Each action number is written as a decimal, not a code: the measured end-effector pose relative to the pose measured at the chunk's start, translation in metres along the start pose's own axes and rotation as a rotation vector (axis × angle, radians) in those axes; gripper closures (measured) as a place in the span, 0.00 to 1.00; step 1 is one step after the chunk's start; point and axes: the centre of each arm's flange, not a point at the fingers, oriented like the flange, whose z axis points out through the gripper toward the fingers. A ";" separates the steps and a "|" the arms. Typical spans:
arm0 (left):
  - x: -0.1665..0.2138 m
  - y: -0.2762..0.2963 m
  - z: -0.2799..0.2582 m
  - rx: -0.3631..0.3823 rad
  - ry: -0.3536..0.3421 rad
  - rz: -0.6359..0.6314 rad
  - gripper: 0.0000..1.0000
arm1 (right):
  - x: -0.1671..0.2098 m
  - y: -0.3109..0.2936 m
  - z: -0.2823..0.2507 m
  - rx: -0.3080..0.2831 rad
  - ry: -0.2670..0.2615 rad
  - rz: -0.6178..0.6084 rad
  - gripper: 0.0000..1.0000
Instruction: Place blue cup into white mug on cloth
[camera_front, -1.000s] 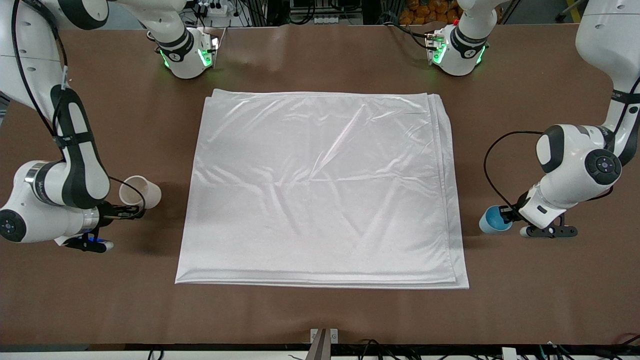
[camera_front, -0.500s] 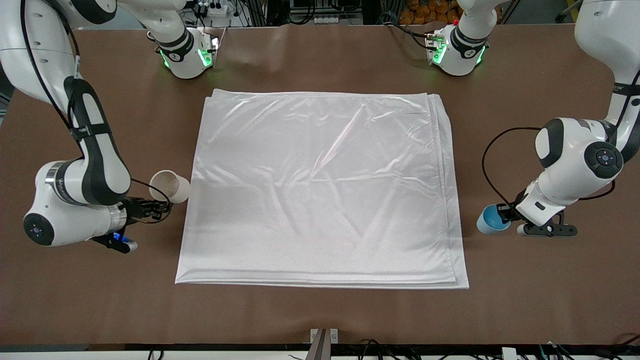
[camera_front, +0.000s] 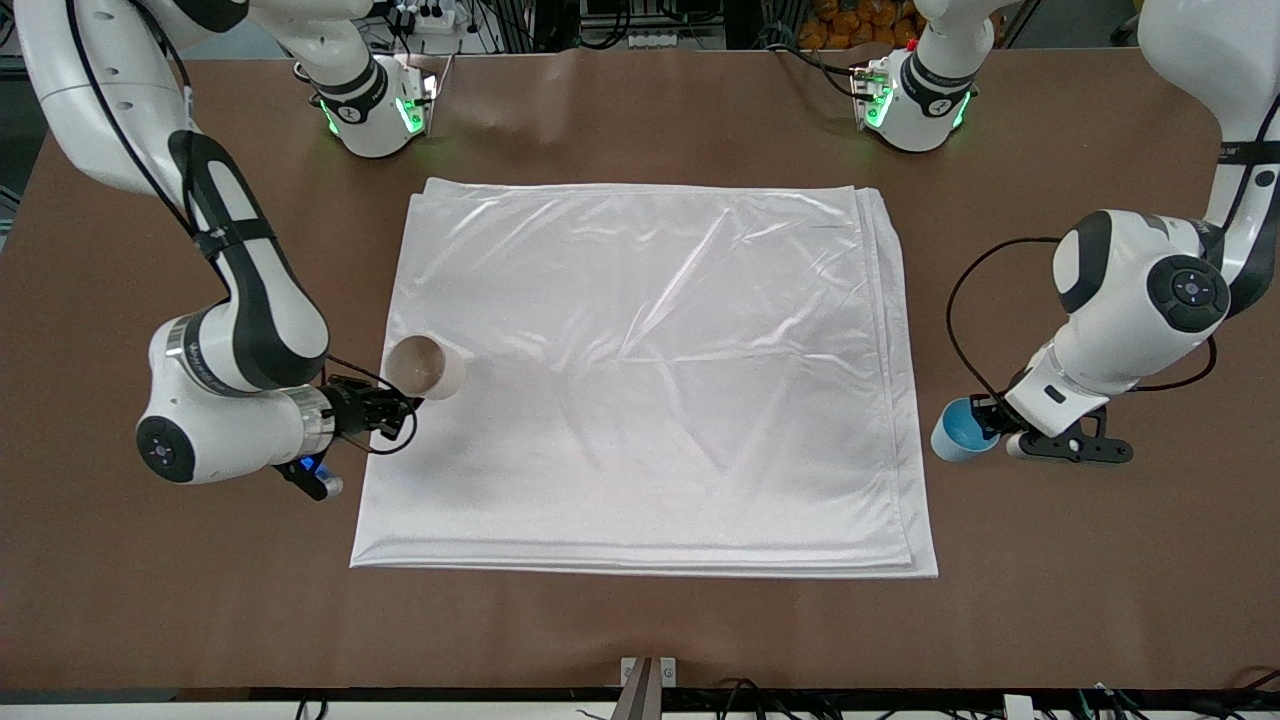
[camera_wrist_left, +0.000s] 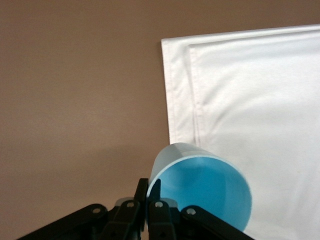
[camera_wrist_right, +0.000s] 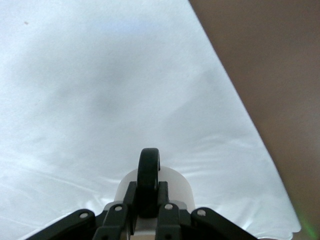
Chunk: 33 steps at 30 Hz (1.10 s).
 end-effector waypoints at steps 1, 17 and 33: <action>0.000 0.004 -0.003 -0.001 -0.001 0.003 0.96 | -0.005 -0.007 0.002 0.004 0.005 0.015 0.81; 0.000 0.083 -0.039 -0.019 -0.070 -0.062 0.96 | -0.125 -0.134 0.058 0.088 0.141 0.201 0.81; -0.018 0.182 -0.052 -0.008 -0.093 -0.146 0.96 | -0.170 -0.186 0.117 0.220 0.179 0.304 0.81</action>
